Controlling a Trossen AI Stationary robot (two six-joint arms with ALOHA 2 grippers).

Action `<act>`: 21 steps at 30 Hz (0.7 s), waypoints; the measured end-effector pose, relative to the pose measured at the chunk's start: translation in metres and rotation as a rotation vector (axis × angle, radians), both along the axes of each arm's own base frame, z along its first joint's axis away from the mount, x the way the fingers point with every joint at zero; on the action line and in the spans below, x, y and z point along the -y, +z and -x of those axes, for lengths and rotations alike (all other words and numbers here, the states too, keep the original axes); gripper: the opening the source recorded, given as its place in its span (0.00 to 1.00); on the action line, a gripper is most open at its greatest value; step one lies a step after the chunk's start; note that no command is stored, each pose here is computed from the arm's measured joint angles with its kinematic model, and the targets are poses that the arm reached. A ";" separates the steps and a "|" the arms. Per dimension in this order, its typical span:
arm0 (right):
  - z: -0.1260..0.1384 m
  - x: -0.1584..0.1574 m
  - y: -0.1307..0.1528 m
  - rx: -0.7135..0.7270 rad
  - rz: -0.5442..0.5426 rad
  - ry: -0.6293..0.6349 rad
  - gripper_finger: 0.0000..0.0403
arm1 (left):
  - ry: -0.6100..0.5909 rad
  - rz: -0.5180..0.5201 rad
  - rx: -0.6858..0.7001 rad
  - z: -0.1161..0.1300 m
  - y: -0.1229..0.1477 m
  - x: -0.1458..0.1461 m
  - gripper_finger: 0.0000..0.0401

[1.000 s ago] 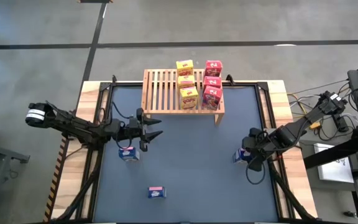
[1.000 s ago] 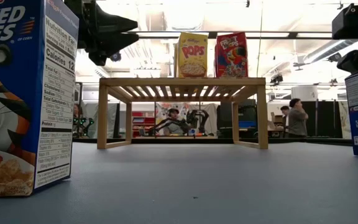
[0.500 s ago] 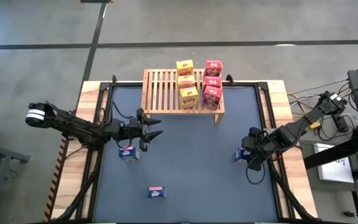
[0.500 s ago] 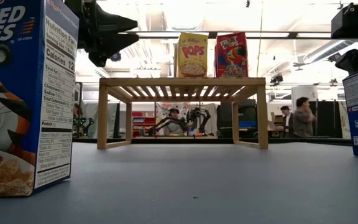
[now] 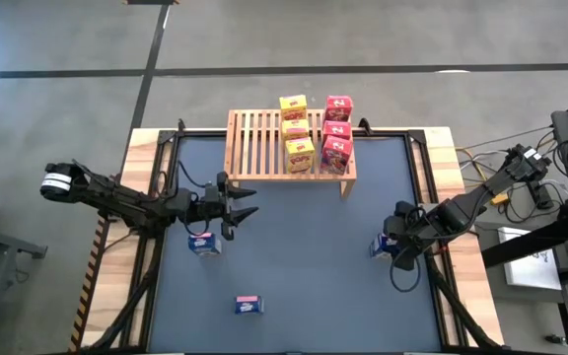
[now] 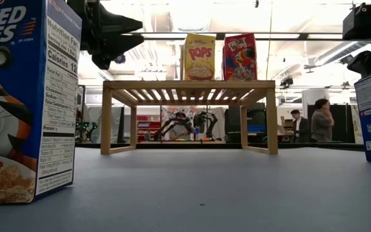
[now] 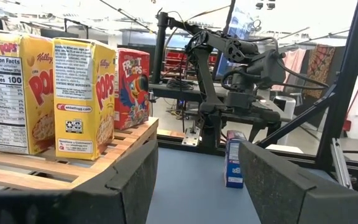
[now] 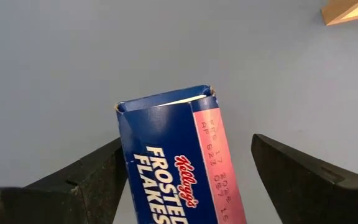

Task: Stack cereal on shelf
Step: Put the top right blue cereal box on the shelf

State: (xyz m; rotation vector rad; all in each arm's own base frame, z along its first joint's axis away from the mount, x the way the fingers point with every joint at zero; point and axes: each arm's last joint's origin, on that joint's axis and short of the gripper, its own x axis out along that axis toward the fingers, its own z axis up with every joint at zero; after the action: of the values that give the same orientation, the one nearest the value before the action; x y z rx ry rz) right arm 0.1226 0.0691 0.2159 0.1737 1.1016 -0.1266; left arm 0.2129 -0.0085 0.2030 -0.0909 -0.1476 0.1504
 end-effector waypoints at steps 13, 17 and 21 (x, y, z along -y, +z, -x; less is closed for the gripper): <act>0.000 0.000 0.000 0.004 -0.011 -0.018 0.53 | -0.002 0.013 0.002 0.000 0.000 0.000 0.52; -0.001 -0.001 0.003 0.011 -0.016 -0.018 0.52 | -0.002 0.013 0.002 0.000 0.000 0.000 0.52; -0.003 -0.002 0.011 0.034 -0.031 -0.017 0.52 | -0.002 0.013 0.002 0.000 0.000 0.000 0.52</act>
State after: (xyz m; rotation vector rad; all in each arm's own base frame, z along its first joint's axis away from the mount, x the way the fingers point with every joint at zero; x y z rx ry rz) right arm 0.1255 0.0709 0.2267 0.2122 1.0686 -0.1213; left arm 0.2129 -0.0085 0.2029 -0.1046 -0.1482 0.1490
